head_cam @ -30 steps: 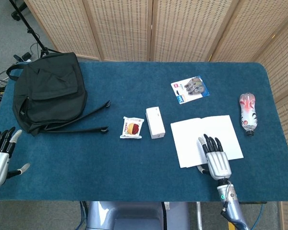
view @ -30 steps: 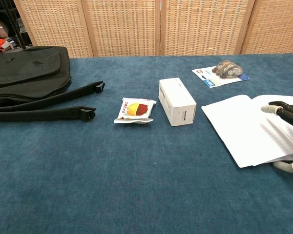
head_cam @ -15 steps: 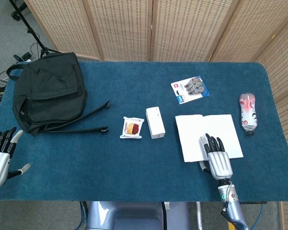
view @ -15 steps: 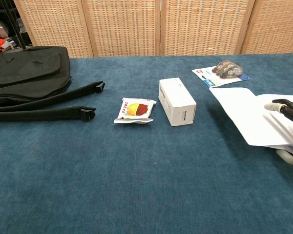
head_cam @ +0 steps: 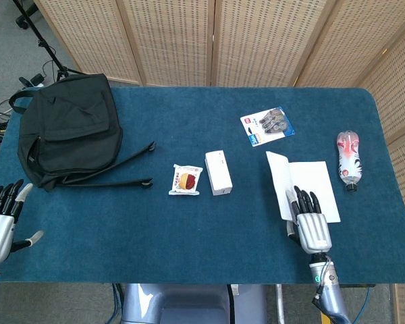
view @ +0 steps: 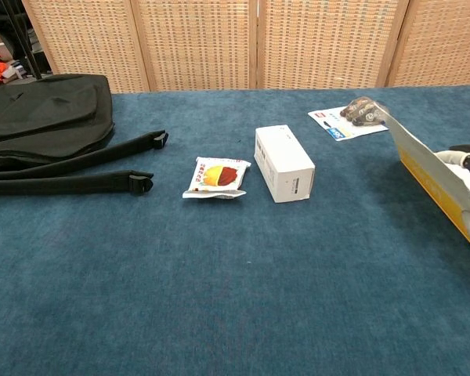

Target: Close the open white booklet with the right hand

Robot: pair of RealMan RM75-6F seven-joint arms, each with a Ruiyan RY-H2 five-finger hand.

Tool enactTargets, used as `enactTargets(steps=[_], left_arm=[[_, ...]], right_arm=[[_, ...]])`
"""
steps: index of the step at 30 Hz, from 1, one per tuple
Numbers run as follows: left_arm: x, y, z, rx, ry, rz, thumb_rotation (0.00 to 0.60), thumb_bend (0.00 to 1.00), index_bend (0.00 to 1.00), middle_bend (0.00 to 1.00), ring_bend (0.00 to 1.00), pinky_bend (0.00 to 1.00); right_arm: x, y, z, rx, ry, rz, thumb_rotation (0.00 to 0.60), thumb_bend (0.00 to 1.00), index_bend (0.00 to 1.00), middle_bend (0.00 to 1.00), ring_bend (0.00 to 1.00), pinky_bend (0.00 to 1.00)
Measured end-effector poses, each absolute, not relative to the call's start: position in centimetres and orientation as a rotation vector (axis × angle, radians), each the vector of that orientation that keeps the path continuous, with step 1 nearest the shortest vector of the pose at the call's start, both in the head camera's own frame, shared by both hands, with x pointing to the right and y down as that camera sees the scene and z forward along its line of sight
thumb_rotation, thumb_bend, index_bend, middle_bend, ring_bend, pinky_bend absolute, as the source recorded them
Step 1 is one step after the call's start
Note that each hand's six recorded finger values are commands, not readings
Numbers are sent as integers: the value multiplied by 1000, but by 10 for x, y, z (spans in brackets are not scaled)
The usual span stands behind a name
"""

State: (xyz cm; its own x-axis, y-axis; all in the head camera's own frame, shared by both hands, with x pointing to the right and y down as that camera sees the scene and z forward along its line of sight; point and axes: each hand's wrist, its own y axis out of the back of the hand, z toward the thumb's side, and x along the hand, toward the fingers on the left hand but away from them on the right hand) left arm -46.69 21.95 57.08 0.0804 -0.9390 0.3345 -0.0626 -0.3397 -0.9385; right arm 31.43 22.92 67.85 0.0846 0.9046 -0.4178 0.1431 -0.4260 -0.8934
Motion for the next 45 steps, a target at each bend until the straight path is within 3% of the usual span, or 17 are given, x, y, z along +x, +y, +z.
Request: enactTargets(steps=[4,8,12,14,18,24,38,45], left_arm=[[-467,220,571,-1549,1030,-1367,554,68,0,0,0,0],[-467,220,571,-1550,1030,-1365,552,68,0,0,0,0],[-467,219,570,-1549,1030,-1365,552,67,0,0,0,0],[-467,219,570,-1550,1031,-1365,553,67,0,0,0,0],[-467,219,570,-1550,1033,-1363,551,67,0,0,0,0],[-466,220,569,-1552,1035,-1359,553,68,0,0,0,0],[-465,220,568,-1557,1040,-1354,552,68,0,0,0,0],[-466,220,567,-1557,1046,-1353,553,68,0,0,0,0]], right_arm=[[316,227,674,-1666,-1066,1398,600,760,0,0,0,0],[319,223,672,-1649,-1083,1403,600,922,0,0,0,0],[323,220,669,-1627,-1099,1406,600,966,0,0,0,0],[324,219,666,-1610,-1109,1403,600,909,0,0,0,0],[329,216,661,-1577,-1124,1395,600,640,0,0,0,0],[337,215,655,-1552,-1166,1391,600,435,0,0,0,0],[349,205,637,-1437,-1276,1336,600,415,0,0,0,0],[359,198,628,-1361,-1303,1333,600,517,0,0,0,0]])
